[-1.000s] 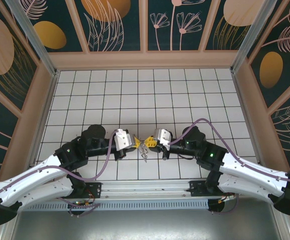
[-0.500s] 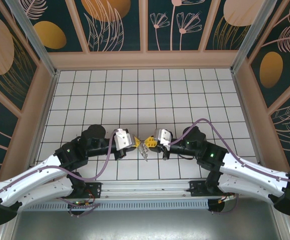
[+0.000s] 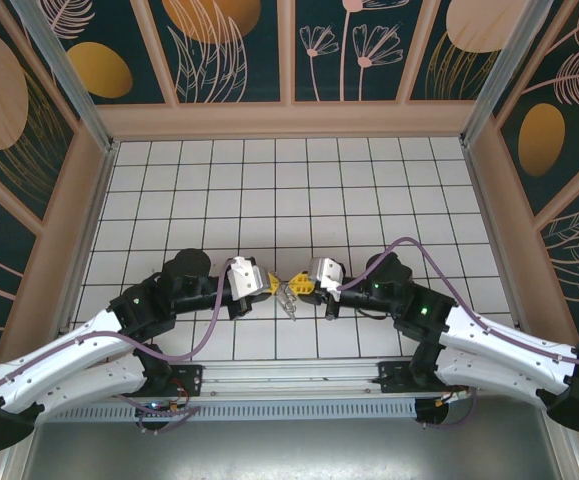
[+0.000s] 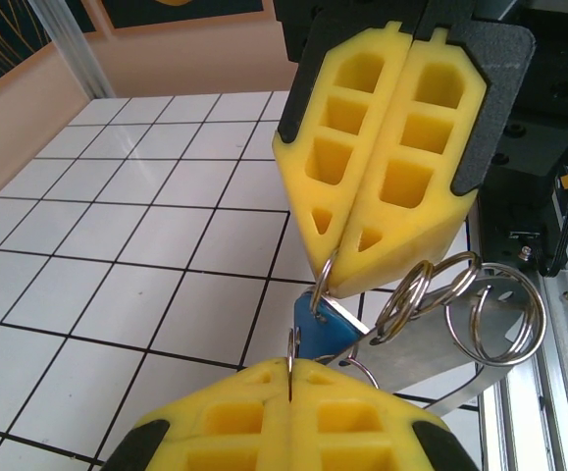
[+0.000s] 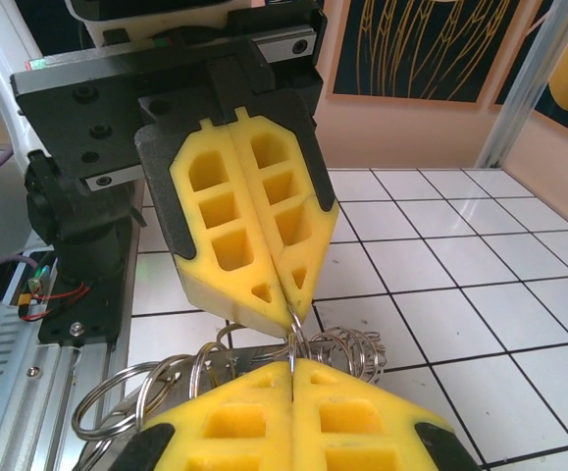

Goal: Put the keys on the keyring

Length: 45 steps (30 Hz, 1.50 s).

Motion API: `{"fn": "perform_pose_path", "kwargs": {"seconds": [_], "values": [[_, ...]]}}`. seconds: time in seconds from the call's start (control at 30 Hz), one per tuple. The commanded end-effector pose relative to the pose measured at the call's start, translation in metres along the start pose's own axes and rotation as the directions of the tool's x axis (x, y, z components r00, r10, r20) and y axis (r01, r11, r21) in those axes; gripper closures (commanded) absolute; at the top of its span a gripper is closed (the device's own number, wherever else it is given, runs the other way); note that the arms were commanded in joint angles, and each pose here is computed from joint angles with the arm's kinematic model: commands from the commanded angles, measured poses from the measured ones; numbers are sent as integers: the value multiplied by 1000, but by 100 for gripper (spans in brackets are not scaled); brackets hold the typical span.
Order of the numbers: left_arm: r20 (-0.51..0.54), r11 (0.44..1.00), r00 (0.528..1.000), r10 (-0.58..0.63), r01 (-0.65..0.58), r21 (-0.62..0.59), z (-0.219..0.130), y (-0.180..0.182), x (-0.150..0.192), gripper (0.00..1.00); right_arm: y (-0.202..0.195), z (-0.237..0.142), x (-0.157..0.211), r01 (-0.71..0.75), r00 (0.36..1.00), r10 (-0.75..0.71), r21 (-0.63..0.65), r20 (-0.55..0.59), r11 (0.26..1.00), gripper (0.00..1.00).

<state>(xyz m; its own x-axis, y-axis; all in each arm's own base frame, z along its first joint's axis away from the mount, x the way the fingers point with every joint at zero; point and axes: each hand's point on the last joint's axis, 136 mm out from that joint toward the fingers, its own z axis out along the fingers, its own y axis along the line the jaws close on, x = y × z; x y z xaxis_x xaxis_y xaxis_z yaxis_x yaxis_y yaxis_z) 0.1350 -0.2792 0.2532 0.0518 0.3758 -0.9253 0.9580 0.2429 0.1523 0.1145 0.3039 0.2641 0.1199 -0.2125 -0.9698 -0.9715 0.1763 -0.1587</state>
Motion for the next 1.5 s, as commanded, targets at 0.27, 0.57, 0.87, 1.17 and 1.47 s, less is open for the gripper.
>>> {"fn": "perform_pose_path", "kwargs": {"seconds": [0.27,0.57,0.87,1.17,1.47], "values": [[59,999,998,35,-34,-21,-7,4,-23,100,-5,3,-19,38,998,-39,18,52,999,100],[57,999,998,35,-34,-22,-7,5,-23,100,-6,2,-20,41,997,-42,27,58,999,100],[60,999,998,36,-34,-22,-7,4,-23,100,-5,3,-22,42,997,-43,17,63,999,100],[62,999,997,37,-36,-21,-7,4,-24,100,-8,6,-24,48,996,-50,30,70,998,100],[60,999,998,37,-36,-28,-8,5,-23,100,-10,2,-26,43,996,-47,51,81,998,100]]}}
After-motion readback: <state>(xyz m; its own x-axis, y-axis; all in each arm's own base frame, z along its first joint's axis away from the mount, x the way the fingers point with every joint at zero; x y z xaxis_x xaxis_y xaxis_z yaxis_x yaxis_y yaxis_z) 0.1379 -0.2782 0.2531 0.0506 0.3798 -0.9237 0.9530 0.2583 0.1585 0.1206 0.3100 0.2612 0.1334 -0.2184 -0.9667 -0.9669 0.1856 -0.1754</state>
